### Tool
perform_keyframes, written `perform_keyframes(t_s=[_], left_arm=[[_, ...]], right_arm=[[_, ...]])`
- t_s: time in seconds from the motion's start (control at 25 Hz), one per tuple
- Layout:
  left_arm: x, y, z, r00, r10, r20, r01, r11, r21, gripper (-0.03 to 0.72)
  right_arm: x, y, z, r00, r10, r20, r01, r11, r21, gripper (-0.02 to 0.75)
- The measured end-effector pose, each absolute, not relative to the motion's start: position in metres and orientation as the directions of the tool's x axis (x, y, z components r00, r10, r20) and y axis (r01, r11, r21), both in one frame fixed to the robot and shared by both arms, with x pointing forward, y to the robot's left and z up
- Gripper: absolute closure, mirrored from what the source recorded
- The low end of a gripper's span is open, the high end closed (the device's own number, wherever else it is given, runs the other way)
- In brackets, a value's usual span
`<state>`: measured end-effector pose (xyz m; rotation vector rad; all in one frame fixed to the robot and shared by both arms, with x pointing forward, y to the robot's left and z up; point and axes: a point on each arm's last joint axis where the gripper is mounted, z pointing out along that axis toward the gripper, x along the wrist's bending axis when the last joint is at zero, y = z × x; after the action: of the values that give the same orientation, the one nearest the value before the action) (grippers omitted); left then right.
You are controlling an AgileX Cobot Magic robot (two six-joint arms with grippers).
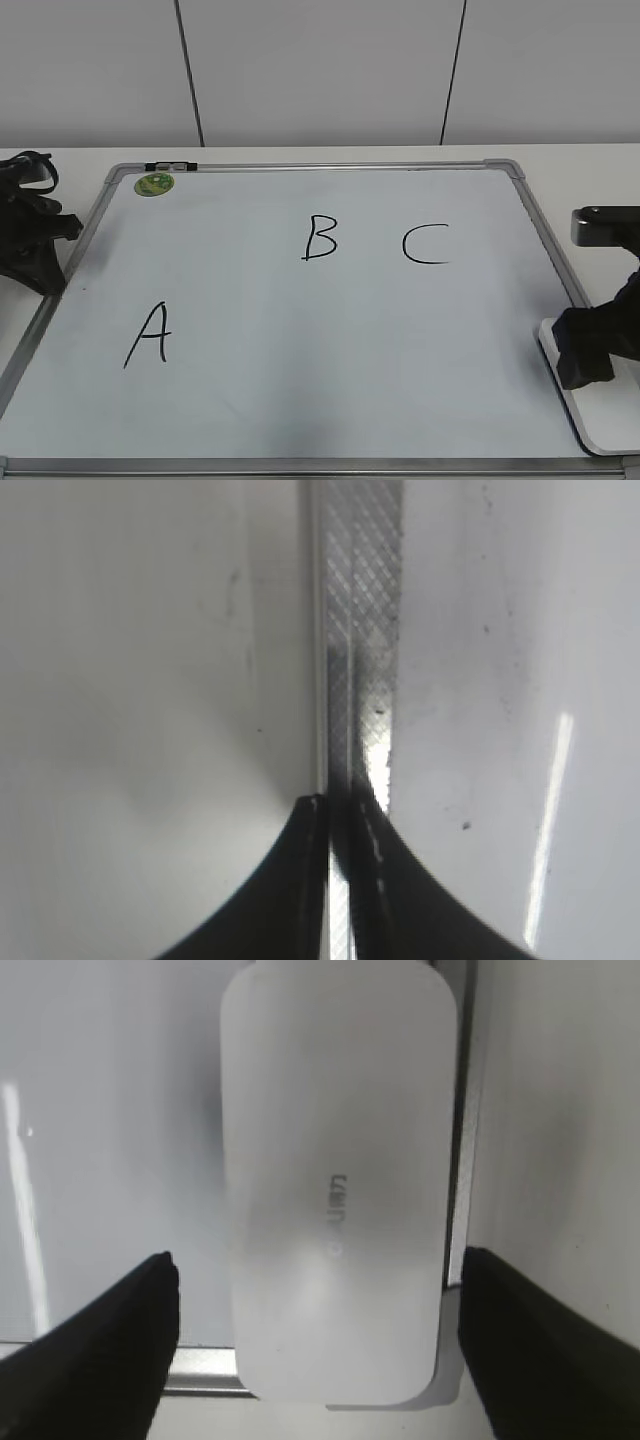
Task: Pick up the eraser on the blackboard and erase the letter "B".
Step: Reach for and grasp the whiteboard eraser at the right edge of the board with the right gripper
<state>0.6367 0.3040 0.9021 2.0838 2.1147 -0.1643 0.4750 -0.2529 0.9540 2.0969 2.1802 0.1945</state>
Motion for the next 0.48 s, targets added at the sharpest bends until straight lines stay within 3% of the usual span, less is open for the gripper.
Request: perform_keyframes(t_s=[0.48], left_arm=[[0.637,0.304,0.902,-0.011,0.981,-0.196,0.999,0.019,0.039,0.678]], right_arm=[[0.484,-0.253,0.938,-0.016,1.0,-0.007,0.987,0.017,0.157,0.069]])
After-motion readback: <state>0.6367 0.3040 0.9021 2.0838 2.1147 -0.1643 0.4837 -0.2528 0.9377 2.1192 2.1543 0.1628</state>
